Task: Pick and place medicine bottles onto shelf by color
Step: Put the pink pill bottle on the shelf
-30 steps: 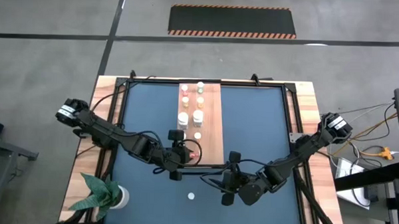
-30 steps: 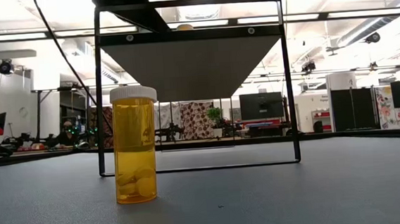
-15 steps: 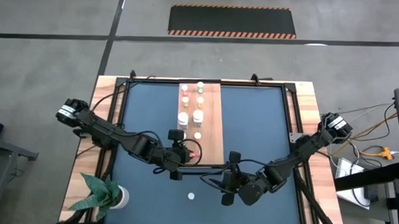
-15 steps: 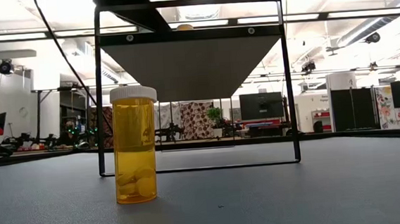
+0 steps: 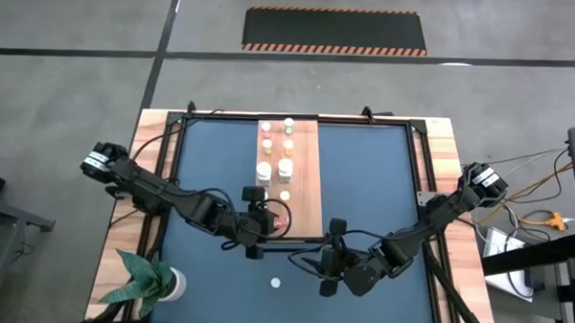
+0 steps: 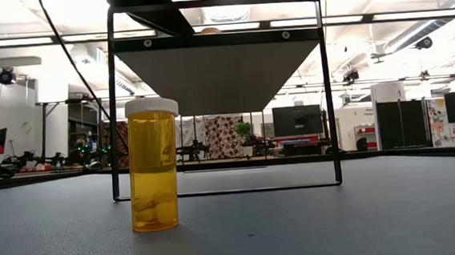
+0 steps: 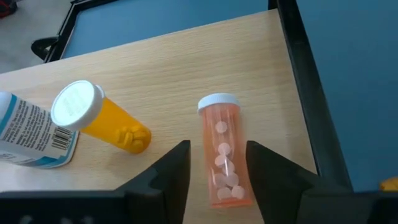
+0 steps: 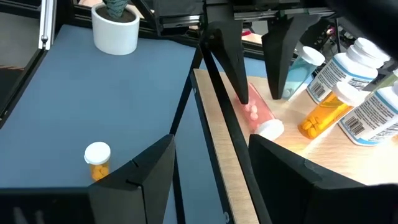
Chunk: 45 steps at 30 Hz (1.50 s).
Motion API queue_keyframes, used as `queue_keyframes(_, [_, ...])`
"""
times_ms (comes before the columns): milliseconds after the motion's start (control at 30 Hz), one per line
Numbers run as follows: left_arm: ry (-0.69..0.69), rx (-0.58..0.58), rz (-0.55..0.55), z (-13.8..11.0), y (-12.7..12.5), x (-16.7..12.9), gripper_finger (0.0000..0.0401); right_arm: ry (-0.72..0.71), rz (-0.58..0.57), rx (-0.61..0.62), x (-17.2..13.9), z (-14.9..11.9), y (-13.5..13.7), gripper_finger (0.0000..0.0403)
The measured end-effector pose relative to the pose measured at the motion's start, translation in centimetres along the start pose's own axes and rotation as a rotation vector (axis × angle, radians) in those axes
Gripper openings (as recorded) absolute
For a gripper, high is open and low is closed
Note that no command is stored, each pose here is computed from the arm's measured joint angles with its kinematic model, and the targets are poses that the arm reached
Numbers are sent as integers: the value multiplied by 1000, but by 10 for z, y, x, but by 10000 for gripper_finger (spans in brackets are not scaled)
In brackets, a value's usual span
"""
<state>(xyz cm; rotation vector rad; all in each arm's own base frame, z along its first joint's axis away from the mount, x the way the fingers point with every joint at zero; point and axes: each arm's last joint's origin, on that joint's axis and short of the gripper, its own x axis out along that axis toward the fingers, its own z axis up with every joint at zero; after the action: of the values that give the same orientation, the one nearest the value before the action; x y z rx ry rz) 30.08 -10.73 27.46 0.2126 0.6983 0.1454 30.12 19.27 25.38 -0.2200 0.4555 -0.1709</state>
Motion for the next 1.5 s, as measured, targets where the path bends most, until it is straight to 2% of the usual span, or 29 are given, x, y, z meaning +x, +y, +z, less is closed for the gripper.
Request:
queue_keyframes(233, [1,-4,8,0,2,1,168,0,0,0,0,0,0,198])
queue_keyframes(533, [4,-5,-18,0,2,1,169,1,0,-1,0,0,0,198])
queue_keyframes(867, [49,5,-133,-3,0,1,169,3,0,-3,0,-1,0,198])
queue_keyframes(1100, [58,8,-140,-5,-1,2,168,6,-1,-5,0,-1,0,198])
queue_keyframes(1233, [63,10,-136,-5,0,2,151,6,-1,-5,0,-1,0,198])
queue_keyframes(1500, [62,20,-129,-5,0,2,71,6,-1,-5,0,-1,0,198])
